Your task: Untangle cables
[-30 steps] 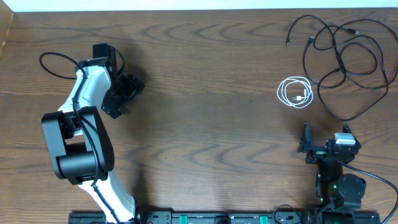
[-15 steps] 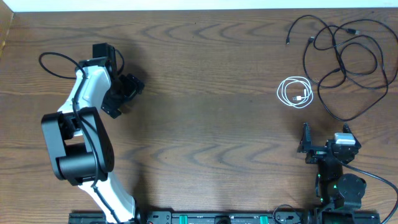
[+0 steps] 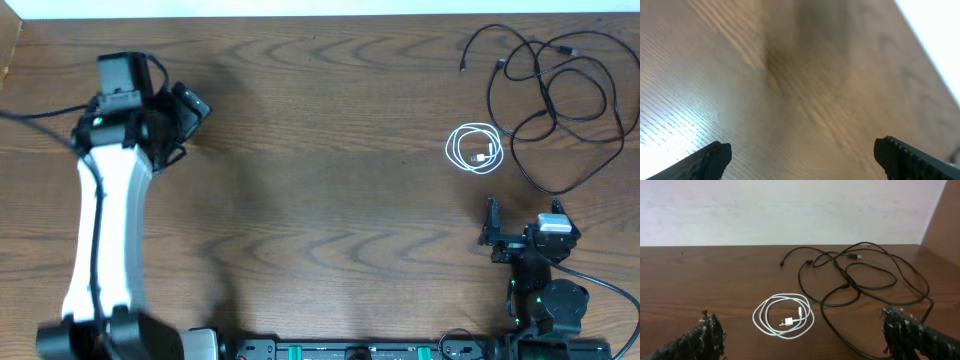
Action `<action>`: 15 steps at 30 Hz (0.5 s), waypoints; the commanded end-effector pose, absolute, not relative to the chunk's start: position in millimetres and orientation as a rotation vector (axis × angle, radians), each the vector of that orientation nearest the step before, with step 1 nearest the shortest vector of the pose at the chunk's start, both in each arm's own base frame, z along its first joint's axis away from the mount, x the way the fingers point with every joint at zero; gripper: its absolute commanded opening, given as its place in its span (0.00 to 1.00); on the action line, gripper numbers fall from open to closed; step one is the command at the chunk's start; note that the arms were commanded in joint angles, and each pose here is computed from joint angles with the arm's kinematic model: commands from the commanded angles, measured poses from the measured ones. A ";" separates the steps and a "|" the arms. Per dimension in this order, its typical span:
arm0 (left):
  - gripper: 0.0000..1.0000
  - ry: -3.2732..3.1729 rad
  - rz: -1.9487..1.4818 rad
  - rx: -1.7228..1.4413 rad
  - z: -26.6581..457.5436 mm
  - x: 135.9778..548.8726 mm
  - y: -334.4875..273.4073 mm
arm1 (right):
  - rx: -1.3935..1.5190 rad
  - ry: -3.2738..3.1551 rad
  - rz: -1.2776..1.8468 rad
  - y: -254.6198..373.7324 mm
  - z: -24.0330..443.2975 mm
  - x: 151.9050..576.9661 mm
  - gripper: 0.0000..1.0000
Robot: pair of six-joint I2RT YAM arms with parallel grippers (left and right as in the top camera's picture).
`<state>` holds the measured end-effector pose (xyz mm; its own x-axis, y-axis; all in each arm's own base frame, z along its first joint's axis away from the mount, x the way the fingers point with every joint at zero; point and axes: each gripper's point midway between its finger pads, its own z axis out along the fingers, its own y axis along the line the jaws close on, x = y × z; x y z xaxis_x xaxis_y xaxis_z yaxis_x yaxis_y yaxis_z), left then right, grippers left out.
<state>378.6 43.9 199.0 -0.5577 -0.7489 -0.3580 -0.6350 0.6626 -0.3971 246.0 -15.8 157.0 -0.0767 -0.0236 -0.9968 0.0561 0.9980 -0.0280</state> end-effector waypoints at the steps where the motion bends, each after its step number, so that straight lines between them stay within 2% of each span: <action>1: 0.98 2.294 -0.316 -1.023 234.1 368.5 43.5 | 0.040 1.645 -0.060 -16.2 156.5 245.7 0.99; 5: 0.98 2.204 -0.306 -0.983 266.4 355.2 46.0 | 0.040 1.645 -0.060 -16.2 156.5 245.7 0.99; 10: 0.98 2.172 -0.301 -0.957 282.4 342.1 45.3 | 0.040 1.645 -0.060 -16.2 156.5 245.7 0.99; 15: 0.98 2.257 -0.266 -0.941 263.8 329.9 41.4 | 0.040 1.645 -0.060 -16.2 156.5 245.7 0.99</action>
<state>334.4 41.6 274.7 -0.4843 -0.7178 -0.5002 -0.5534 0.6941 -0.4603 246.0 -16.1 157.0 -0.0768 -0.0236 -0.9968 0.0577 0.9979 -0.0281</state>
